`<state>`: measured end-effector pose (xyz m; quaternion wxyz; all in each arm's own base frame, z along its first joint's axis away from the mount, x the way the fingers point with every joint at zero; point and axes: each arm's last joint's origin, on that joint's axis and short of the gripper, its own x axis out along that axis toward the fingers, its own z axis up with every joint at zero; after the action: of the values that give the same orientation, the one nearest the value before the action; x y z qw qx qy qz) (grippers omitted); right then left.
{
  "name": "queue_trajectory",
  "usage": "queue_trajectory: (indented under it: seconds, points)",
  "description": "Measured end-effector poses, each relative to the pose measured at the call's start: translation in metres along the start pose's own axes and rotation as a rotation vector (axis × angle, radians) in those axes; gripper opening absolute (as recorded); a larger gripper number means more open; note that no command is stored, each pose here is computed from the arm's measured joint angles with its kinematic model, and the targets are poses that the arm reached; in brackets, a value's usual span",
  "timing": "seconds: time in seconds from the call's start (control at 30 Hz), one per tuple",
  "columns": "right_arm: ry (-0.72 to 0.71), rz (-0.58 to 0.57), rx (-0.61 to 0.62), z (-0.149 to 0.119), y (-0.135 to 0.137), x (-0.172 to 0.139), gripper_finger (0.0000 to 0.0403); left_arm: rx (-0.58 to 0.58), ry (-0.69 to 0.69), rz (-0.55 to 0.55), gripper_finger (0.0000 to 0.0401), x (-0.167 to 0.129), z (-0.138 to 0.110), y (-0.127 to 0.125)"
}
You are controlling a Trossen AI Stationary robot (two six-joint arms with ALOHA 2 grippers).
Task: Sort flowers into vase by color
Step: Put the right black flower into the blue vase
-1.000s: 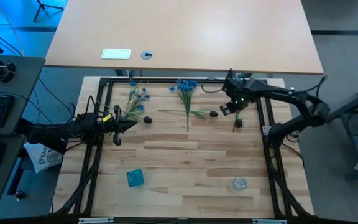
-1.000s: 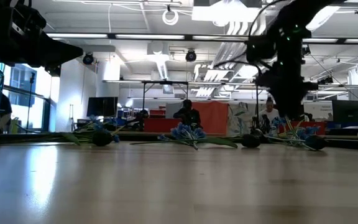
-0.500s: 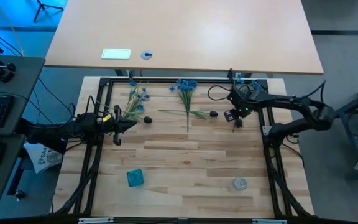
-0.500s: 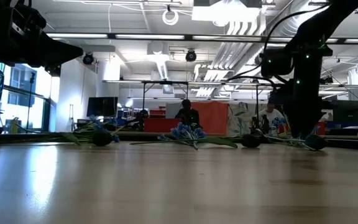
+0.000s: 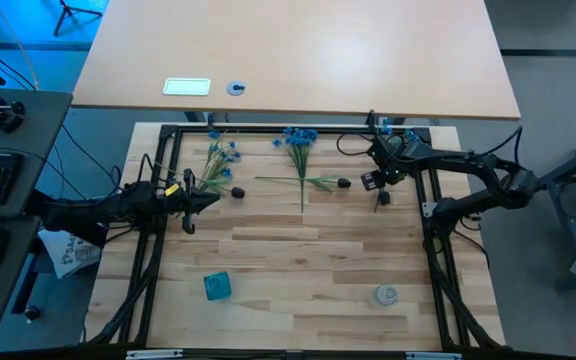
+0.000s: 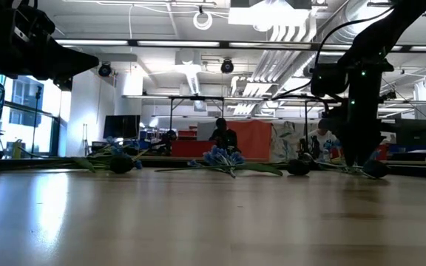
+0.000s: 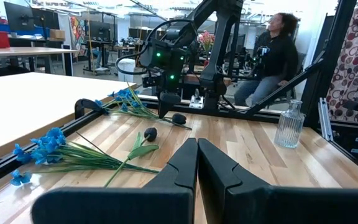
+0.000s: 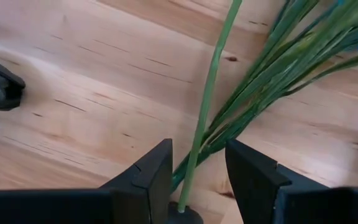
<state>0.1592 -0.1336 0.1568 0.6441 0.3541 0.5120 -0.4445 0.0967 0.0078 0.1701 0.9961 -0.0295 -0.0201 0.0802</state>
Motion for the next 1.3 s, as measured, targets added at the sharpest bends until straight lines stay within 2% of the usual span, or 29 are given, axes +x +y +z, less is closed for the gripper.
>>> queue_trajectory:
  seconds: [0.17,0.33,0.47,0.63,0.8,0.93,1.13,1.23,1.3]
  points:
    - [0.005,0.104,0.015,0.007,0.007,-0.007,0.0144,0.0,0.001,0.0,0.0,0.0,0.0,0.0]
    - [-0.085,0.158,-0.005,0.028,0.018,-0.029,0.0144,0.0,0.0,0.0,0.0,0.0,0.0,0.0]
    - [-0.176,0.082,-0.031,0.039,0.018,-0.039,0.0144,0.0,0.0,0.0,0.0,0.0,0.0,0.0]
    - [-0.087,0.013,0.012,0.045,0.006,-0.021,0.0144,0.0,0.0,0.0,0.0,0.0,0.0,0.0]
    - [0.001,-0.01,-0.018,0.051,0.006,0.008,0.0144,0.0,0.0,0.0,0.0,0.0,0.0,0.0]
    - [0.065,-0.082,-0.034,0.05,0.006,0.028,0.0144,0.0,0.0,0.0,0.0,0.0,0.0,0.0]
    - [0.081,-0.097,-0.054,0.05,0.011,0.037,0.0143,0.0,0.001,0.0,0.0,0.0,0.0,0.0]
    - [0.057,-0.088,-0.095,0.049,0.016,0.034,0.0114,0.001,0.0,0.0,0.0,0.0,0.0,0.0]
    - [0.035,-0.075,-0.105,0.047,0.019,0.029,0.0067,0.0,0.0,0.0,0.0,0.0,0.0,0.0]
